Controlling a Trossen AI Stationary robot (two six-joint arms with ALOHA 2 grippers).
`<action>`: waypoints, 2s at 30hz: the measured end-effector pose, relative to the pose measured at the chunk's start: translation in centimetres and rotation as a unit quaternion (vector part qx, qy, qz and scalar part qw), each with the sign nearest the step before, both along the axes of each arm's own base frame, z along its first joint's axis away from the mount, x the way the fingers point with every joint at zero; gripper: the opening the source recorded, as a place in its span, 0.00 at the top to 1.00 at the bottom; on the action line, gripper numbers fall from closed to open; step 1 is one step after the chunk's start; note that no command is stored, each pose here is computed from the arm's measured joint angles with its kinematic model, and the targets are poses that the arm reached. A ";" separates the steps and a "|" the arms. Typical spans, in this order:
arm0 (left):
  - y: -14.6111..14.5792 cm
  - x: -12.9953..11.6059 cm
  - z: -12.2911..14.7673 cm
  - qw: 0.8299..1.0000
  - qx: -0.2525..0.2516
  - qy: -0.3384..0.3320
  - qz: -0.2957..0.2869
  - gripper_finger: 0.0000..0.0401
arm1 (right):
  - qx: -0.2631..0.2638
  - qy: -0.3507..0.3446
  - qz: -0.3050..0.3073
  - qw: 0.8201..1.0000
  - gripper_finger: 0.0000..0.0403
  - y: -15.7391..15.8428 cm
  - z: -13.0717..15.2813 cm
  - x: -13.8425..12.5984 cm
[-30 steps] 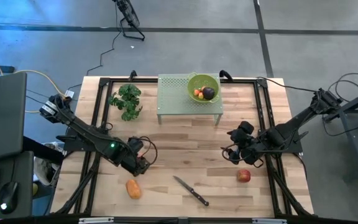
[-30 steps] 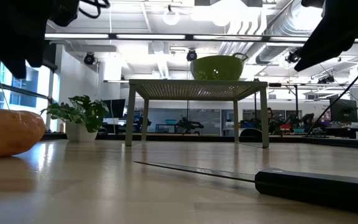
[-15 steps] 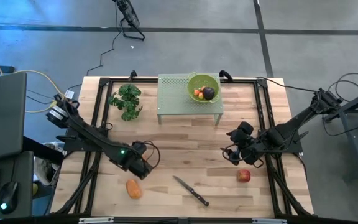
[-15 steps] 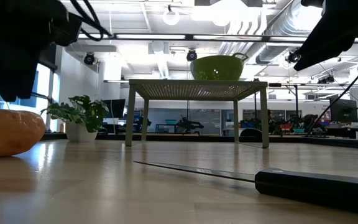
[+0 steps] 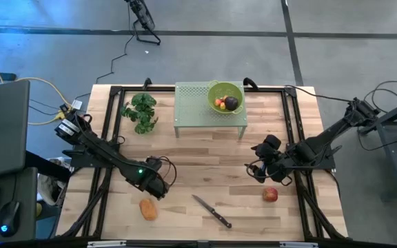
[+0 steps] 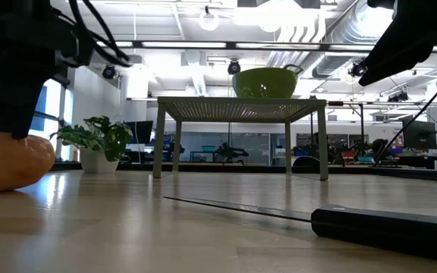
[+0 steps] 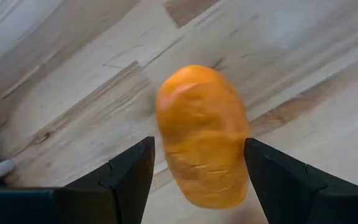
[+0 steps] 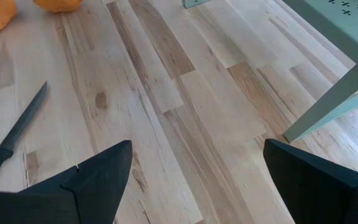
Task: Pick & Place Fruit
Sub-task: Put the top potato into the green strainer bowl on the top shelf
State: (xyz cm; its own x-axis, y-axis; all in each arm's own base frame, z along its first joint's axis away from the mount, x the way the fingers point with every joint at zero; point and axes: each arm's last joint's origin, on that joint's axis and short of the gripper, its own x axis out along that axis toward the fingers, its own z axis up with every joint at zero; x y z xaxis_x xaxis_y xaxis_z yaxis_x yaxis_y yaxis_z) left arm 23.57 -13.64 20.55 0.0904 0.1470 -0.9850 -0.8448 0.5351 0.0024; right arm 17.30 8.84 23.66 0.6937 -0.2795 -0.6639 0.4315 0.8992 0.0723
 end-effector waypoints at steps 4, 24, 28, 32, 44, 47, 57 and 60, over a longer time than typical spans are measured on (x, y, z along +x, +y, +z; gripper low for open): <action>0.0 0.0 0.0 1.000 0.000 0.000 0.002 0.40 | 0.000 0.000 0.000 1.000 0.12 0.0 0.0 0.0; 0.1 0.1 0.1 0.999 0.022 -0.009 -0.043 0.40 | 0.000 0.000 0.000 1.000 0.12 0.0 0.0 0.0; 0.1 0.1 0.1 0.999 0.023 -0.008 -0.035 0.40 | 0.000 0.000 0.000 1.000 0.12 0.0 0.0 0.0; 0.1 -0.1 0.0 0.999 0.013 0.008 -0.029 0.40 | 0.000 0.000 0.000 1.000 0.12 0.0 0.0 0.0; 1.6 0.4 0.0 0.999 0.000 0.030 -0.027 0.40 | -0.002 0.001 0.003 1.000 0.12 0.0 0.0 0.0; 1.6 0.4 0.1 0.999 -0.001 0.031 -0.029 0.40 | -0.002 0.001 0.003 1.000 0.12 0.0 0.0 0.0; 1.3 0.6 0.0 1.000 -0.024 0.020 0.007 0.40 | -0.002 0.001 0.003 1.000 0.12 0.0 0.0 0.0; 1.0 1.1 0.1 0.999 -0.039 -0.007 0.005 0.40 | -0.002 0.001 0.003 1.000 0.12 0.0 0.0 0.0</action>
